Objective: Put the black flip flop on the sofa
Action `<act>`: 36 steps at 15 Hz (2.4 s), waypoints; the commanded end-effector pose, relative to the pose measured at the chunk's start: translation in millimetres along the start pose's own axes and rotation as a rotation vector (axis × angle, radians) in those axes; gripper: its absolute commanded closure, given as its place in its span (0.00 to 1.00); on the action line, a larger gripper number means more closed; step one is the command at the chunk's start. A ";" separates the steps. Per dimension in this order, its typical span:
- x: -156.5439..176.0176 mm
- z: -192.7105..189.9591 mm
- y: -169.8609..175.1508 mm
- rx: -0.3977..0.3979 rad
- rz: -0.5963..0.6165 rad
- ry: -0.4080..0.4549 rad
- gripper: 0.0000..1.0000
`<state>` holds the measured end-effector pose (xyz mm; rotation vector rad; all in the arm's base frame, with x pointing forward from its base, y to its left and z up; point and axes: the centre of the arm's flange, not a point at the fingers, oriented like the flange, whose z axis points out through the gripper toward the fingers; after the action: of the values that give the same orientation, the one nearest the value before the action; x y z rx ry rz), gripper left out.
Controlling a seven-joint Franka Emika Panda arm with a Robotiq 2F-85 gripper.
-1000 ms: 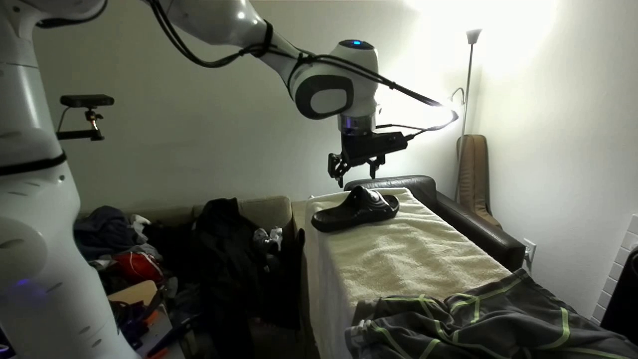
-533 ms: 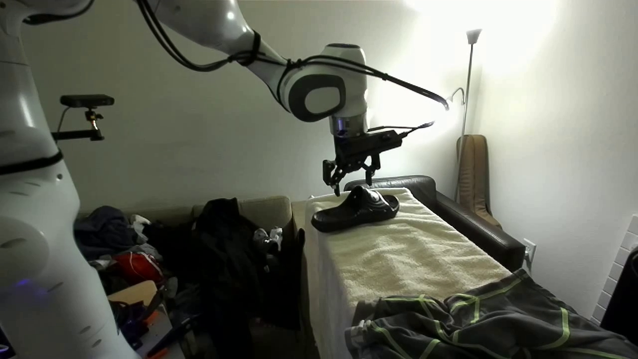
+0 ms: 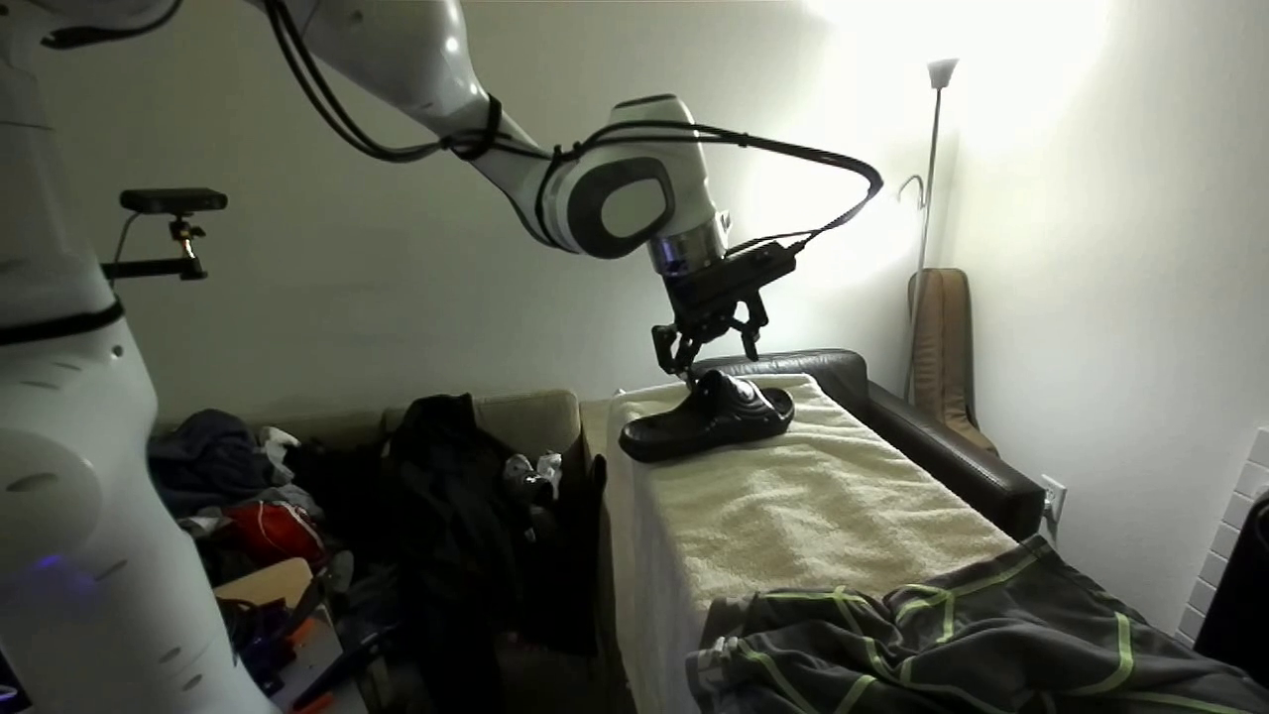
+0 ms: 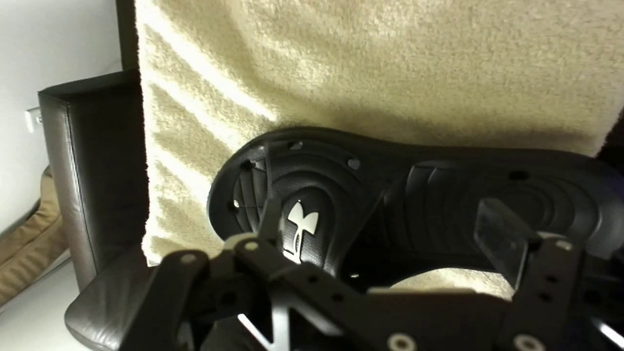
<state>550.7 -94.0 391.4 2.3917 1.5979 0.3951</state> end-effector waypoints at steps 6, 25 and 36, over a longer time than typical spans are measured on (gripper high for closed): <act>25.8 8.3 -3.5 -0.083 0.068 0.028 0.00; 10.0 97.7 -6.2 -0.291 -0.109 -0.053 0.26; -21.7 87.2 -7.0 -0.230 0.178 -0.060 0.96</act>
<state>578.2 -103.2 301.5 2.2761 1.3312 0.5259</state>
